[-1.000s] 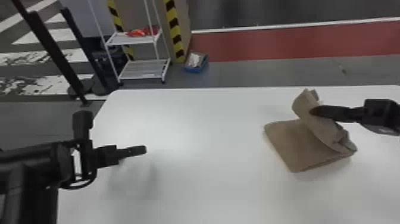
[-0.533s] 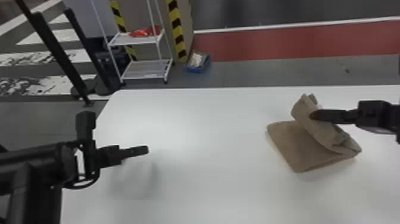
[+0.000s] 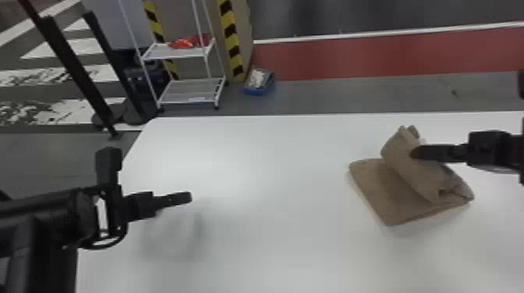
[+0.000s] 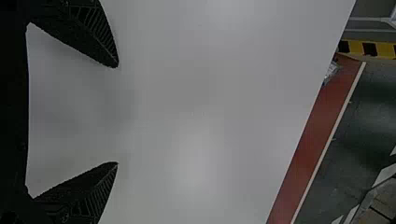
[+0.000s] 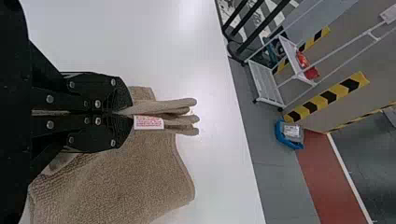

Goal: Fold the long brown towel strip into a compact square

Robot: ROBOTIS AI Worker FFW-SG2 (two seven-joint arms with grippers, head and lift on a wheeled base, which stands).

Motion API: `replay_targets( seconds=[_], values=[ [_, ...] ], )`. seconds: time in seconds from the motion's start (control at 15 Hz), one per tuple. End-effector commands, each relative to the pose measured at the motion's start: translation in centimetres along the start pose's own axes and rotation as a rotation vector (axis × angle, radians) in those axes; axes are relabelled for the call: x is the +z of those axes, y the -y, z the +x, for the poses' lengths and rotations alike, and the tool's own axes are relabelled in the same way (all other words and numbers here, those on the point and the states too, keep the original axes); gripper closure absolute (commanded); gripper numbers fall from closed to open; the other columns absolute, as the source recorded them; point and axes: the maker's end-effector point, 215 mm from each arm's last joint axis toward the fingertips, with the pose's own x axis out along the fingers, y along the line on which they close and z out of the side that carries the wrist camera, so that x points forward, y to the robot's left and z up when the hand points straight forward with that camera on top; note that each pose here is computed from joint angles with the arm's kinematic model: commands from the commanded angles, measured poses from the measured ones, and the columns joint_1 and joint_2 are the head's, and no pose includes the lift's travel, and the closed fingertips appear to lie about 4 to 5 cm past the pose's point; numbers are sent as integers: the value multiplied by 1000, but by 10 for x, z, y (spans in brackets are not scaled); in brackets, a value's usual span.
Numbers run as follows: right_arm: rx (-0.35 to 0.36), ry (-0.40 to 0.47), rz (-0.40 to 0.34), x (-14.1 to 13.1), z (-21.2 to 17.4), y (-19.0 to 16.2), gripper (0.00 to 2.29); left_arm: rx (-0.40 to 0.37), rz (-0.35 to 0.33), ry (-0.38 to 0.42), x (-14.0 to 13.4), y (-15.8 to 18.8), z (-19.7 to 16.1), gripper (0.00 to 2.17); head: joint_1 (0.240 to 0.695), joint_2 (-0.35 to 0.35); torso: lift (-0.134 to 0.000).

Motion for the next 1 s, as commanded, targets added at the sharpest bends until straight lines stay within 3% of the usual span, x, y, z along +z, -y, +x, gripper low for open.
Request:
replay_targets(
  seconds=[0.0,0.2,0.27,0.4,0.47,0.73,0.87,0.93],
  values=[
    [21,-45,-1,-15,18,-14,1119,-4,-1,-3,-2,2,1,83,695,195,-125],
    [51,-76,-19,-26,34,-37,1099,0,-4,-4,-4,-2,-1,83,695,223,-125],
    [53,-83,-23,-29,36,-40,991,3,-5,-1,-3,-3,-2,83,695,234,-125],
    [50,-97,-25,-37,39,-40,83,3,-11,-2,-4,-6,-3,83,695,258,-125],
    [48,-104,-19,-43,40,-38,-2,3,-7,3,-3,-7,-2,83,695,262,-125],
    [86,-87,22,-46,36,-38,43,1,0,-1,-4,-4,1,83,695,272,-125],
    [45,-84,22,-44,35,-27,137,-1,1,-1,-4,-4,0,83,695,267,-125],
    [25,-75,33,-43,32,-18,326,-1,2,1,-3,-5,-1,83,695,264,-125]
  ],
)
